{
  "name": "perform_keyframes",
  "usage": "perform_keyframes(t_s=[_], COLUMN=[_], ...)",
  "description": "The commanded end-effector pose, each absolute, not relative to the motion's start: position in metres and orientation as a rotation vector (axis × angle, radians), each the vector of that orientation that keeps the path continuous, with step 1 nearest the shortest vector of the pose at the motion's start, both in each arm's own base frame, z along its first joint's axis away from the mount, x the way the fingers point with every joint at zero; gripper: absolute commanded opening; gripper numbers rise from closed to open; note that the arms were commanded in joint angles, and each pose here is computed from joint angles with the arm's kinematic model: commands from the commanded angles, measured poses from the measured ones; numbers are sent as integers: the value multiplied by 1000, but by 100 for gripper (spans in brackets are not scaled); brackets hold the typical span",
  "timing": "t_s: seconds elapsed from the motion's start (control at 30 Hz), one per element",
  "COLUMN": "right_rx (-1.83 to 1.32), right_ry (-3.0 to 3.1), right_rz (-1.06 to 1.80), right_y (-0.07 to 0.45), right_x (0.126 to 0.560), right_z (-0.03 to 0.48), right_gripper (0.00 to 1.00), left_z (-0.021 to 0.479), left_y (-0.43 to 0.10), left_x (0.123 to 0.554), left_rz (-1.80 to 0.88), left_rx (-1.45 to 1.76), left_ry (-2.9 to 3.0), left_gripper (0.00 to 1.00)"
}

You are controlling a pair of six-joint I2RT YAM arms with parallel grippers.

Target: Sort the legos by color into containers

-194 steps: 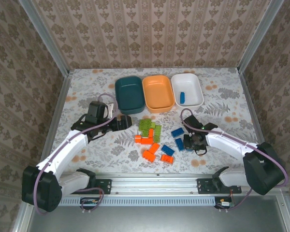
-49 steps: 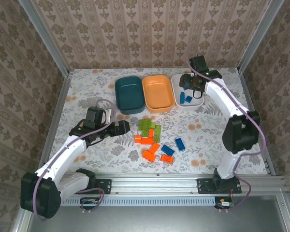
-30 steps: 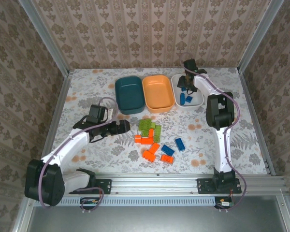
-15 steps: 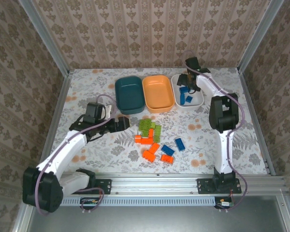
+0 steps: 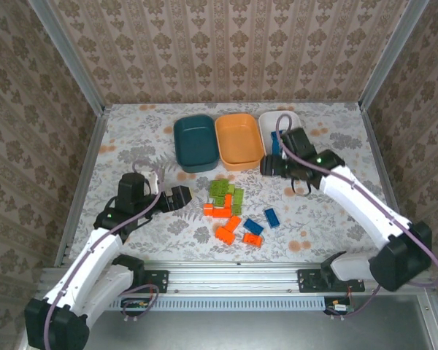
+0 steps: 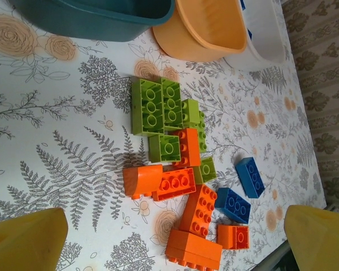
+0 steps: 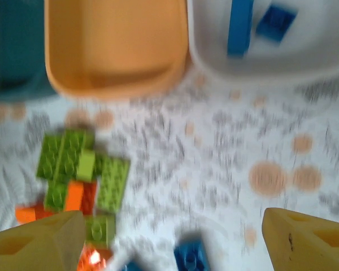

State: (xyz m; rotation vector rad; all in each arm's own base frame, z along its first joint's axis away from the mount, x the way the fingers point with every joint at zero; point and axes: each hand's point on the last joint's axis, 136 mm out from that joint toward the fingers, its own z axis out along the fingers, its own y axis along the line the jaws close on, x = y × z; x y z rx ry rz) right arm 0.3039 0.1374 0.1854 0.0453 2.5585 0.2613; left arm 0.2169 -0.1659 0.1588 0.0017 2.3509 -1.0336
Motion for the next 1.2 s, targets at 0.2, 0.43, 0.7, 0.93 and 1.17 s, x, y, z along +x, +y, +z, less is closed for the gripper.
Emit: perform_keyframes(t_s=[0.2,0.43,0.7,0.93,1.17], right_rx=[41,-42,-132,-150,-145], right_ry=[2775,2831,2917,2978,3034], right_rz=[198,105,209,231,151], right_y=[123,119,144,153,152], right_x=[213,211,213,213,218], right_z=[122,99,64,37,14], right_gripper=[76,72,70,67,60], left_z=[161,152,141,139,135], left_y=[-186,-200,-214,-220,-218], left_x=[215,214,221,229,233], left_rz=[-1094,-1068,-1023,-992,-951], left_rx=[7,32,29,50,101], left_ry=[2346,2406,2455,2483,2520], left_gripper=[100,100,100,100,100])
